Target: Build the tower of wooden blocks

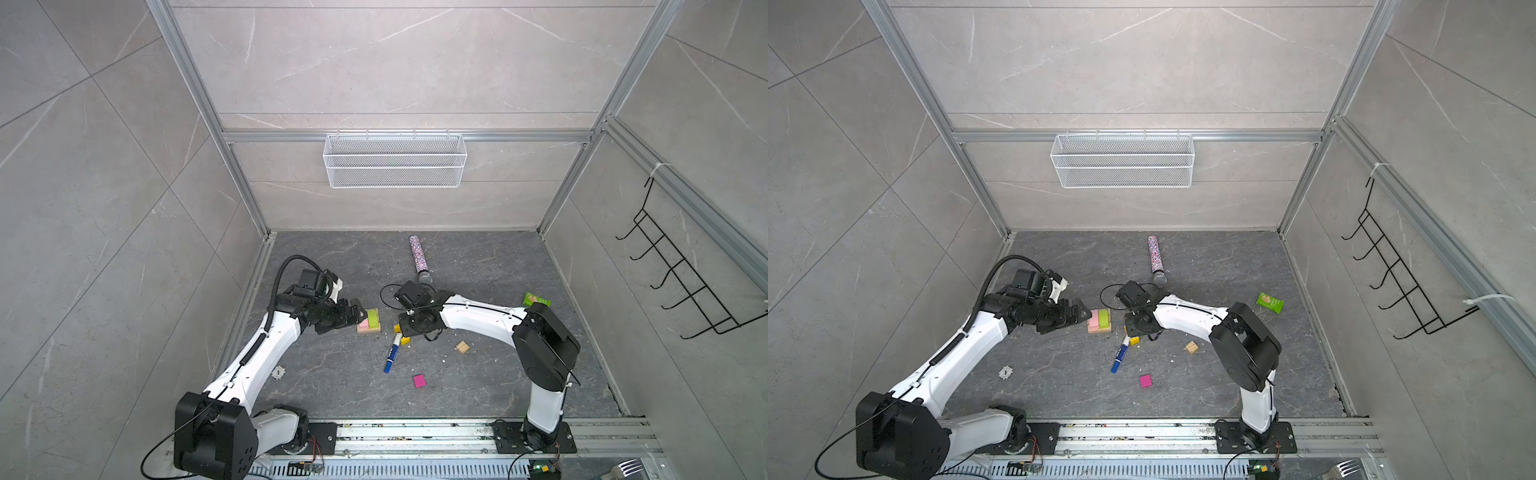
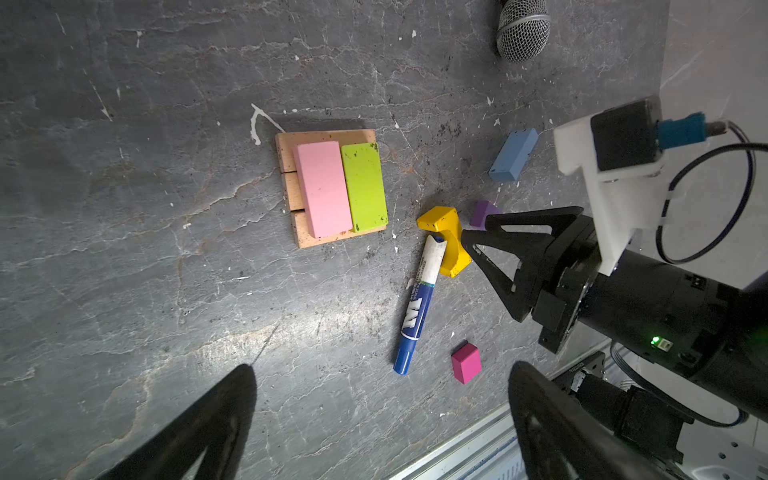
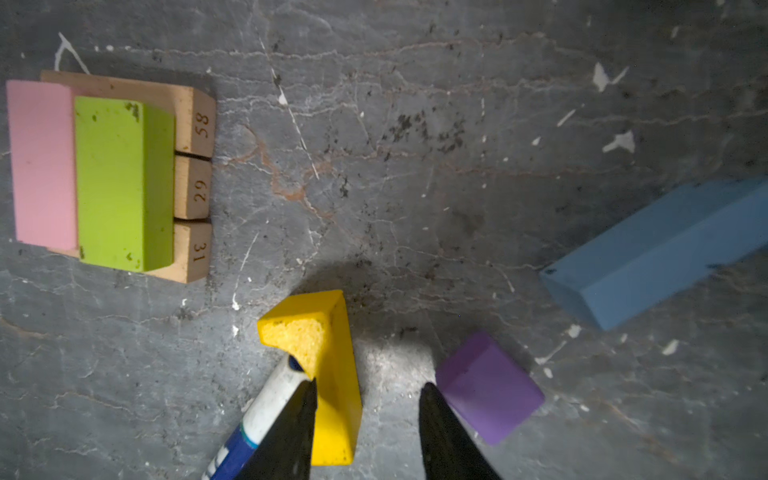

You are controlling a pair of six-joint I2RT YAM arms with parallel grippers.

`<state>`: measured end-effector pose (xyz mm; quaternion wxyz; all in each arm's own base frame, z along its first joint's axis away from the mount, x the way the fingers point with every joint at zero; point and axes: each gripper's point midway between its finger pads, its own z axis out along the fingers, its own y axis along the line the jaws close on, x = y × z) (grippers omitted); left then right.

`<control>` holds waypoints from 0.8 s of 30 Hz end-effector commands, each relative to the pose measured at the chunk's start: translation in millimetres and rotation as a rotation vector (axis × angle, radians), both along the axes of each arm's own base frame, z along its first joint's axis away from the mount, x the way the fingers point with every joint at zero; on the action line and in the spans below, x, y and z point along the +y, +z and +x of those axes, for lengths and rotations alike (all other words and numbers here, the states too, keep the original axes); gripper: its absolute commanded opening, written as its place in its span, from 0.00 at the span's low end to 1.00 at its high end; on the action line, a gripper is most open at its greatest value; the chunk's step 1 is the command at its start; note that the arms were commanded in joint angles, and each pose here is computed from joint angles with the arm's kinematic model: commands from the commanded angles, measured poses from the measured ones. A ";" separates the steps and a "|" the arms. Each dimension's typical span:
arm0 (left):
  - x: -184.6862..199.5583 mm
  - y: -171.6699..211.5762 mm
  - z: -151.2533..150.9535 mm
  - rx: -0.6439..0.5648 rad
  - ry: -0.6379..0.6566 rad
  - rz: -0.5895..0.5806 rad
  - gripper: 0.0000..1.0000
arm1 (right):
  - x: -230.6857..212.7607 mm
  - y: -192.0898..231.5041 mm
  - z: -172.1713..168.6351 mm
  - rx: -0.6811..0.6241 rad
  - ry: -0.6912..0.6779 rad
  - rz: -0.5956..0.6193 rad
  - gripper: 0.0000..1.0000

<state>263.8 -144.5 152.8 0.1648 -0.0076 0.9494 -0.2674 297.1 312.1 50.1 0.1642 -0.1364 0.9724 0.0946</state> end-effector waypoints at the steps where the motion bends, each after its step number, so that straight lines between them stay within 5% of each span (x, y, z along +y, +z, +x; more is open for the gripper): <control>1: -0.4 8.4 0.0 -0.032 -0.015 -0.004 0.97 | 6.6 2.2 1.1 -0.005 0.024 -0.008 0.19; 24: -3.3 6.9 -0.5 -0.027 -0.010 -0.027 0.96 | 0.4 -14.7 2.5 -0.004 -0.003 -0.082 0.14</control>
